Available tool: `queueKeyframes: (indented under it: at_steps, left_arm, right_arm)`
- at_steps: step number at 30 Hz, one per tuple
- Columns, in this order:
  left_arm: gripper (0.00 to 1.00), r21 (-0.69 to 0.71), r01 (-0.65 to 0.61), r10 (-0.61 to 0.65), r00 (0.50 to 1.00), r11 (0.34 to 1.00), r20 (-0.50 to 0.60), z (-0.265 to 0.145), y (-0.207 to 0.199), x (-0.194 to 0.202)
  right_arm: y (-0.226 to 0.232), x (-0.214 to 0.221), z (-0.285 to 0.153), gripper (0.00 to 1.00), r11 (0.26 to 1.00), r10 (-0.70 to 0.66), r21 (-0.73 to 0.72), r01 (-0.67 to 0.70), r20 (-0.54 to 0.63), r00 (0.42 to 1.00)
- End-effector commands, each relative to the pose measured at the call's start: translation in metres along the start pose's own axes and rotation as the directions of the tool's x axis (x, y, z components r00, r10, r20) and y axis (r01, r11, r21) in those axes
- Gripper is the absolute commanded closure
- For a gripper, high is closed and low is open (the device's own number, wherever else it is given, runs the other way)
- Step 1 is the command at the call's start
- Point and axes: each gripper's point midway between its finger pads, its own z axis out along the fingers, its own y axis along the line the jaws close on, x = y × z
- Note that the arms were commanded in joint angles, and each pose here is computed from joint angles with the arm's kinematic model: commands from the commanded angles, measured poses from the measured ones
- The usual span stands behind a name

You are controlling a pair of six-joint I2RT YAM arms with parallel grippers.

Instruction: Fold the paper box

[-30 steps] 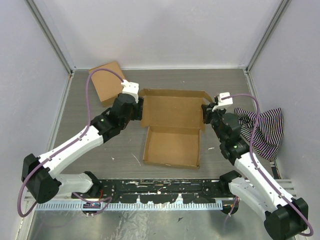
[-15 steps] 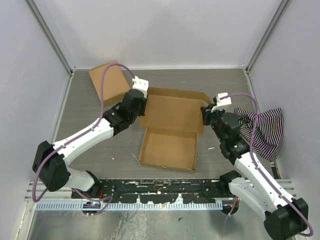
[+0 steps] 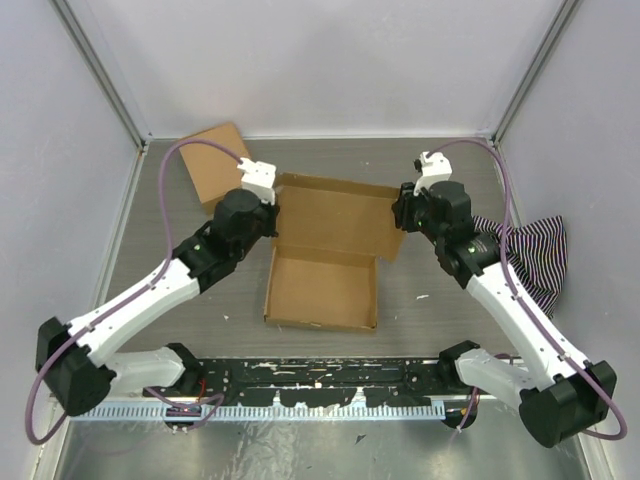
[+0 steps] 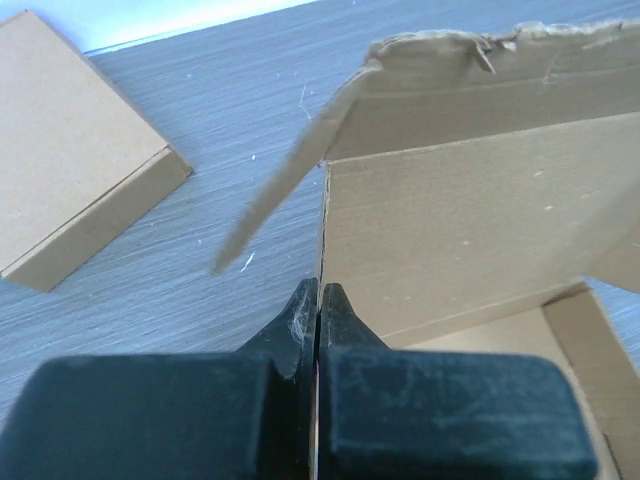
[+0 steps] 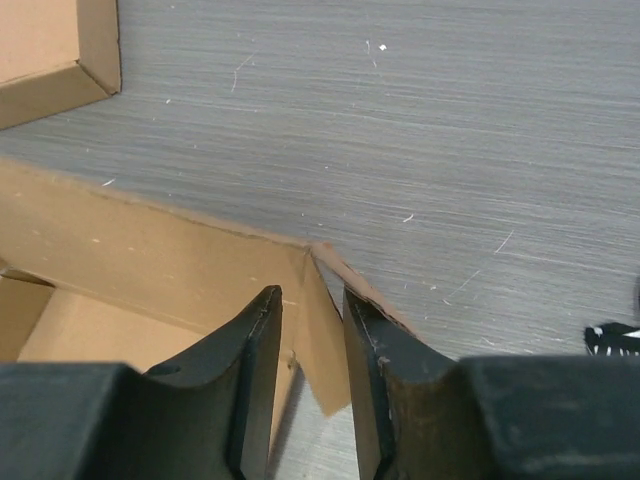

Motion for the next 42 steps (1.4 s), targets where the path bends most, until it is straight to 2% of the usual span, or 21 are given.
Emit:
queueKeyframes:
  at_steps: [1, 6, 14, 16, 20, 22, 25, 32, 37, 42]
  left_arm:
    - [1.0, 0.052, 0.059, -0.067, 0.986, 0.997, 0.153, -0.019, 0.001, -0.025]
    - [1.0, 0.097, 0.06, -0.081, 0.97, 0.993, 0.229, -0.029, -0.001, -0.025]
    - [1.0, 0.133, 0.06, -0.091, 0.966, 0.989, 0.242, -0.027, -0.005, -0.009]
    - [1.0, 0.139, 0.059, -0.092, 0.966, 0.989, 0.244, -0.026, -0.006, -0.008]
    - [1.0, 0.15, 0.06, -0.095, 0.966, 0.987, 0.24, -0.025, -0.009, -0.008]
    - [1.0, 0.154, 0.061, -0.097, 0.966, 0.986, 0.241, -0.024, -0.011, -0.009]
    - [1.0, 0.167, 0.062, -0.102, 0.965, 0.984, 0.24, -0.022, -0.016, -0.014]
    - [1.0, 0.161, 0.056, -0.095, 0.964, 0.985, 0.25, -0.008, -0.025, -0.032]
    - [1.0, 0.134, 0.026, -0.063, 0.959, 0.991, 0.277, 0.009, -0.029, -0.048]
    - [1.0, 0.12, -0.004, -0.03, 0.959, 0.993, 0.28, 0.032, -0.036, -0.048]
  right_arm:
    - [0.002, -0.006, -0.008, 0.63, 1.0, 0.012, 0.014, -0.01, -0.094, 0.996]
    - [-0.003, -0.01, -0.004, 0.61, 0.999, -0.008, 0.039, 0.012, -0.109, 0.994]
    - [-0.003, 0.006, 0.006, 0.61, 0.999, -0.038, 0.029, 0.043, -0.164, 0.986]
    - [0.0, 0.011, 0.009, 0.65, 0.999, -0.036, 0.012, 0.038, -0.182, 0.983]
    - [0.011, 0.023, 0.014, 0.9, 0.999, -0.001, -0.035, -0.007, -0.228, 0.974]
    - [0.015, 0.022, 0.016, 0.95, 0.998, 0.03, -0.04, -0.04, -0.219, 0.975]
    - [0.012, 0.01, 0.018, 0.99, 0.997, 0.07, -0.009, -0.073, -0.166, 0.984]
    - [0.001, -0.046, 0.016, 0.99, 0.995, 0.069, 0.068, -0.071, 0.032, 0.997]
    - [-0.01, -0.079, 0.014, 0.99, 0.99, 0.048, 0.121, -0.073, 0.196, 0.979]
    - [-0.015, -0.085, 0.021, 0.99, 0.986, 0.056, 0.134, -0.102, 0.309, 0.949]
